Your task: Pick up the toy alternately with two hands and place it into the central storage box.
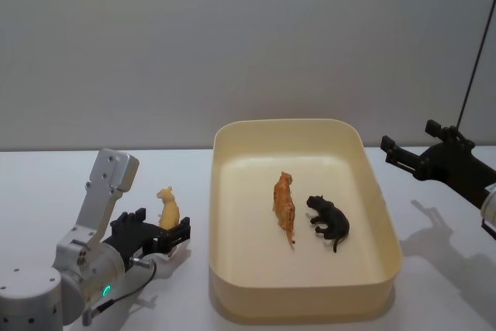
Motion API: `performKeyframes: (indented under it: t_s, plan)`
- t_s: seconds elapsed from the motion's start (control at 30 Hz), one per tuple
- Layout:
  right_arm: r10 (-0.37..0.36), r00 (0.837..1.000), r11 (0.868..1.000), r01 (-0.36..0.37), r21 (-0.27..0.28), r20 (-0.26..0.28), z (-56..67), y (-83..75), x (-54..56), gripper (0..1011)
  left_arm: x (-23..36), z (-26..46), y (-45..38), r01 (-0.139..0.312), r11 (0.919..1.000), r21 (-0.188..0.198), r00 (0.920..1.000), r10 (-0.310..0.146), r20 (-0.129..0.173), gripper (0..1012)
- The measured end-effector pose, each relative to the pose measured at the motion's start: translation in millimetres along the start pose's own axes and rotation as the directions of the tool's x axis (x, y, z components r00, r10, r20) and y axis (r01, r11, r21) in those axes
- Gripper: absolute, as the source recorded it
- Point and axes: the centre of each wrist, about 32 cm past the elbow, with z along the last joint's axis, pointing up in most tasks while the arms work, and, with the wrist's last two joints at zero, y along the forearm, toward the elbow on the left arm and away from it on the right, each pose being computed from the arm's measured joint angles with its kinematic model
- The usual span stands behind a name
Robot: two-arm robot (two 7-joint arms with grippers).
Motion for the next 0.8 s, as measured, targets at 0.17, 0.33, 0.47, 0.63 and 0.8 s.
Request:
performKeyframes:
  t_s: [0.17, 0.33, 0.47, 0.63, 0.8]
  plan:
    - [0.000, 1.000, 1.000, 0.000, 0.000, 0.000, 0.0, 0.0, 0.0, 1001, 0.2, 0.0, -0.9, -0.001, 1.0000, 0.002, 1.0000, 0.001, -0.001, 815]
    - [0.000, 1.000, 1.000, 0.000, 0.000, 0.000, 0.0, 0.0, 0.0, 1001, 0.4, 0.1, -1.7, -0.001, 1.0000, 0.003, 1.0000, 0.001, -0.001, 672]
    - [0.000, 1.000, 1.000, 0.000, 0.000, 0.000, 0.0, 0.0, 0.0, 1001, 0.6, -0.1, -2.0, -0.002, 1.0000, 0.004, 1.0000, 0.002, -0.002, 545]
    - [0.000, 1.000, 1.000, 0.000, 0.000, 0.000, 0.0, 0.0, 0.0, 1001, 0.7, -0.2, -2.3, -0.002, 1.0000, 0.004, 1.0000, 0.002, -0.002, 360]
    - [0.000, 1.000, 1.000, 0.000, 0.000, 0.000, 0.0, 0.0, 0.0, 1001, 0.7, -0.2, -2.5, -0.002, 1.0000, 0.004, 1.0000, 0.002, -0.002, 347]
